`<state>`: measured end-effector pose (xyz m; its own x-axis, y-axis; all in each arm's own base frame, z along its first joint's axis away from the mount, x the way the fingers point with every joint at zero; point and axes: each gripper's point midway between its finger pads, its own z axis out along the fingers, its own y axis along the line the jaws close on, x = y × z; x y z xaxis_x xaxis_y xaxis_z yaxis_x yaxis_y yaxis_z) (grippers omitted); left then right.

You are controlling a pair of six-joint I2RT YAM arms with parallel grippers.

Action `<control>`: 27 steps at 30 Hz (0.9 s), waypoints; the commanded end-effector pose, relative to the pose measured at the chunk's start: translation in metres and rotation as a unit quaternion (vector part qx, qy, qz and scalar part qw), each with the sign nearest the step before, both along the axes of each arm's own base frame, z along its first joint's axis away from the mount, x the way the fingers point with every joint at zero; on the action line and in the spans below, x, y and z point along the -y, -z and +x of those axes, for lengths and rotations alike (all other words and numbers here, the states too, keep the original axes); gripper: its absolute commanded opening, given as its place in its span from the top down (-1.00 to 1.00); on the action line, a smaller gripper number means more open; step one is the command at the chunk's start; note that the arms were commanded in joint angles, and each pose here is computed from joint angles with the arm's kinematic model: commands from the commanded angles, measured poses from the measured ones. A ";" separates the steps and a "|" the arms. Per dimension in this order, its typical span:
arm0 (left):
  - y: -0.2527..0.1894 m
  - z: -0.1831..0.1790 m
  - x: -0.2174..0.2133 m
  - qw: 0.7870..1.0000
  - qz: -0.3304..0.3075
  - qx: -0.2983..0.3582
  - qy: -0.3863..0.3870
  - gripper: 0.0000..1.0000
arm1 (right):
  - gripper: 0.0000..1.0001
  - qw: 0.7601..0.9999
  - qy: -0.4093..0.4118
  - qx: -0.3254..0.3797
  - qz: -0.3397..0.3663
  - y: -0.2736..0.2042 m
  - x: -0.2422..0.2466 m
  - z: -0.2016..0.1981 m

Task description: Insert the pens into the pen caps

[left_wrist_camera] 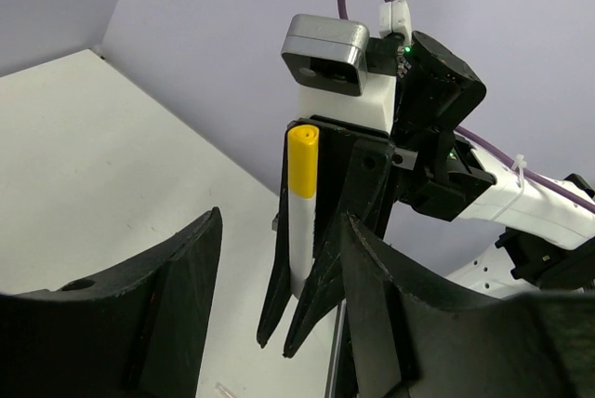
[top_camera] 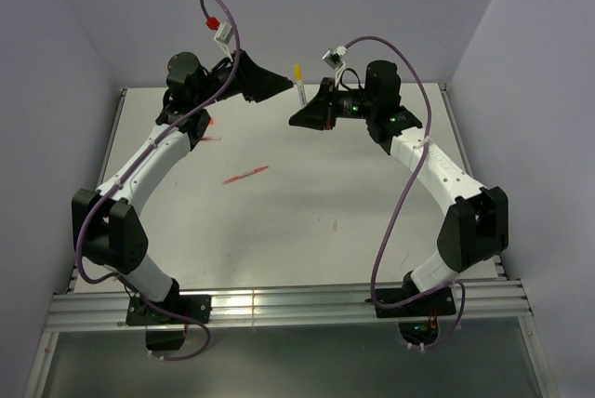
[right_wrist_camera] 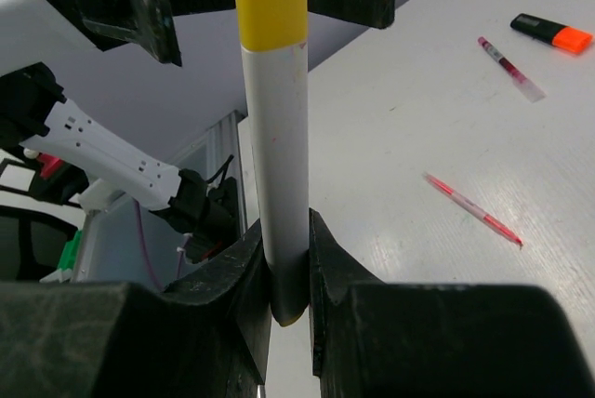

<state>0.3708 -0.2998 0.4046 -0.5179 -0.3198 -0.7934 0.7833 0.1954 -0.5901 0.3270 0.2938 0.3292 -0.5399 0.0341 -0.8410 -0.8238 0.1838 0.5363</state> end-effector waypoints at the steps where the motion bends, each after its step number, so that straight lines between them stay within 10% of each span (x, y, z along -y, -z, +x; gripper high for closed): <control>1: -0.013 -0.008 0.000 1.000 -0.011 0.020 0.008 -0.16 | 1.00 0.999 -0.015 0.024 0.029 -0.023 -0.002 -0.005; 13: -0.013 -0.021 0.018 0.998 -0.027 0.018 0.045 -0.04 | 1.00 0.998 -0.039 0.021 0.033 -0.026 -0.015 -0.009; 16: -0.011 -0.023 0.021 0.998 -0.026 0.016 0.050 0.18 | 1.00 0.998 -0.040 0.023 0.034 -0.028 -0.015 -0.010; 20: -0.007 -0.023 0.022 0.999 -0.023 0.010 0.047 0.98 | 1.00 0.998 -0.039 0.024 0.033 -0.027 -0.014 -0.013; 22: -0.004 -0.023 0.021 0.999 -0.016 0.007 0.044 0.99 | 1.00 0.999 -0.033 0.019 0.031 -0.024 -0.012 -0.012; 27: 0.015 -0.008 0.005 0.996 0.064 0.069 -0.002 1.00 | -0.38 1.000 -0.012 0.006 0.022 -0.011 0.004 -0.005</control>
<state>0.3600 -0.3184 0.3922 -0.5498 -0.2818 -0.7863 0.7816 0.1585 -0.6033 0.3211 0.3024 0.3319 -0.5743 0.0370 -0.8178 -0.8093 0.1245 0.5740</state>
